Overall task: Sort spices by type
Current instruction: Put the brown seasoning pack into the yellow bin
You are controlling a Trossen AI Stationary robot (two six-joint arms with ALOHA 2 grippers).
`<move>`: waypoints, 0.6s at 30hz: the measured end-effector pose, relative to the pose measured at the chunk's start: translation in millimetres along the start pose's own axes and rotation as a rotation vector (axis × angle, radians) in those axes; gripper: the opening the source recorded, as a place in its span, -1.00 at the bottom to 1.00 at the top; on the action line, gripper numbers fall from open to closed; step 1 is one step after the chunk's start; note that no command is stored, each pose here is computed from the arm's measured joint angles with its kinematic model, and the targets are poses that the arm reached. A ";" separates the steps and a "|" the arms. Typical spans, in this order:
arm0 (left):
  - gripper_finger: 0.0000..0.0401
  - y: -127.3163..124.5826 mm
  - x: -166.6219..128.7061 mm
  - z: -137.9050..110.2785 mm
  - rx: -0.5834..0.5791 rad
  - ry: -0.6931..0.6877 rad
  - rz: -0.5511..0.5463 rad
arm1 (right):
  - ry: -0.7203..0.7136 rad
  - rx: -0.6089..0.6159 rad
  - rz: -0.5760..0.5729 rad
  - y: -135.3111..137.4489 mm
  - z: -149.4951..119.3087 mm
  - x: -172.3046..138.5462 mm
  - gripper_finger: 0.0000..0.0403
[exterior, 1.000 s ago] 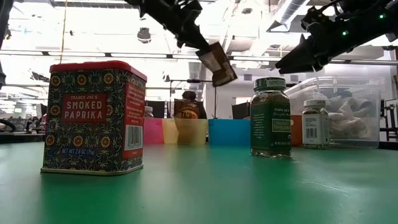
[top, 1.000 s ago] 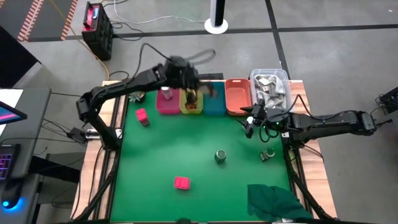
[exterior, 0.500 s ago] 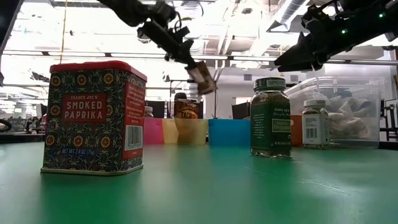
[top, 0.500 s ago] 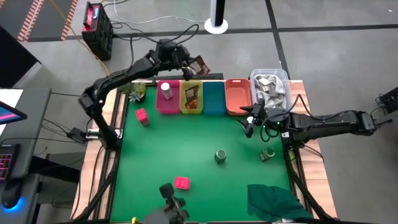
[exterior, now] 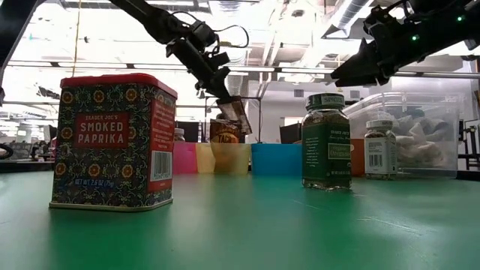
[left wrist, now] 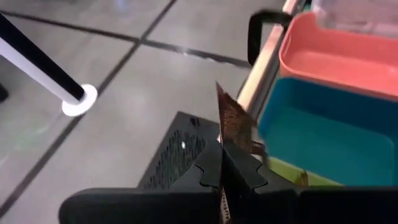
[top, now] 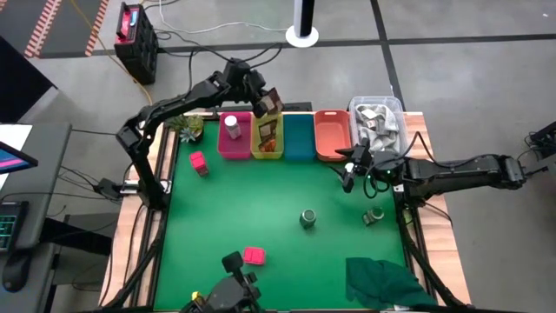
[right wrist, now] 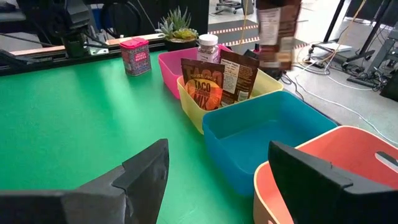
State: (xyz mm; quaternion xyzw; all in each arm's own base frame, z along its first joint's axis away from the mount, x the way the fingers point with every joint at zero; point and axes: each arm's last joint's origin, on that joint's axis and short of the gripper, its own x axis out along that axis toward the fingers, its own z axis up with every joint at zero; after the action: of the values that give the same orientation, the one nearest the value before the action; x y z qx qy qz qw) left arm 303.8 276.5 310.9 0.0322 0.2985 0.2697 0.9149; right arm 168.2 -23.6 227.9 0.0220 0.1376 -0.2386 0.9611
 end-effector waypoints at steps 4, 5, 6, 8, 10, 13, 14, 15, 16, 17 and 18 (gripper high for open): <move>-1.00 -2.7 -0.2 -5.9 -0.007 0.063 -0.021 | 0.000 0.000 0.000 0.0 0.0 0.0 0.49; -1.00 -3.9 -0.3 -7.5 -0.007 0.082 -0.028 | 0.000 0.000 0.001 0.0 0.0 0.0 0.49; -1.00 -4.6 -0.4 -8.9 -0.008 0.097 -0.032 | 0.000 0.000 0.001 0.0 0.0 0.0 0.49; -1.00 -6.6 -0.6 -11.1 -0.009 0.124 -0.040 | 0.000 0.000 0.001 0.0 0.0 0.0 0.49; -1.00 -7.8 -0.9 -12.9 -0.010 0.144 -0.048 | 0.000 0.000 0.001 0.0 0.0 0.0 0.49; -1.00 -9.4 -1.4 -15.0 -0.010 0.169 -0.058 | 0.000 -0.001 0.001 0.0 0.0 0.0 0.49; -1.00 -9.6 -1.5 -15.5 -0.011 0.175 -0.060 | 0.000 -0.001 0.001 0.0 0.0 0.0 0.49; -1.00 -9.8 -1.5 -15.9 -0.011 0.179 -0.061 | 0.000 -0.002 0.002 0.0 0.0 0.0 0.49; -1.00 -10.6 -1.2 -16.2 -0.010 0.180 -0.062 | 0.000 -0.003 0.002 0.1 0.0 0.0 0.49; -1.00 -11.6 -1.1 -16.9 -0.009 0.180 -0.064 | 0.001 -0.004 0.002 0.0 -0.1 0.0 0.49; -1.00 -12.8 -0.5 -18.2 -0.008 0.183 -0.067 | 0.001 -0.004 0.002 0.0 -0.1 0.0 0.49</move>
State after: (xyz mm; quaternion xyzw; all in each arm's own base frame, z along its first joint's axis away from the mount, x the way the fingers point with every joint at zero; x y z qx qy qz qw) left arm 299.3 263.4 293.4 -0.0062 0.3810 0.2418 0.8924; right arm 168.2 -23.5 227.9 0.0205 0.1384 -0.2374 0.9613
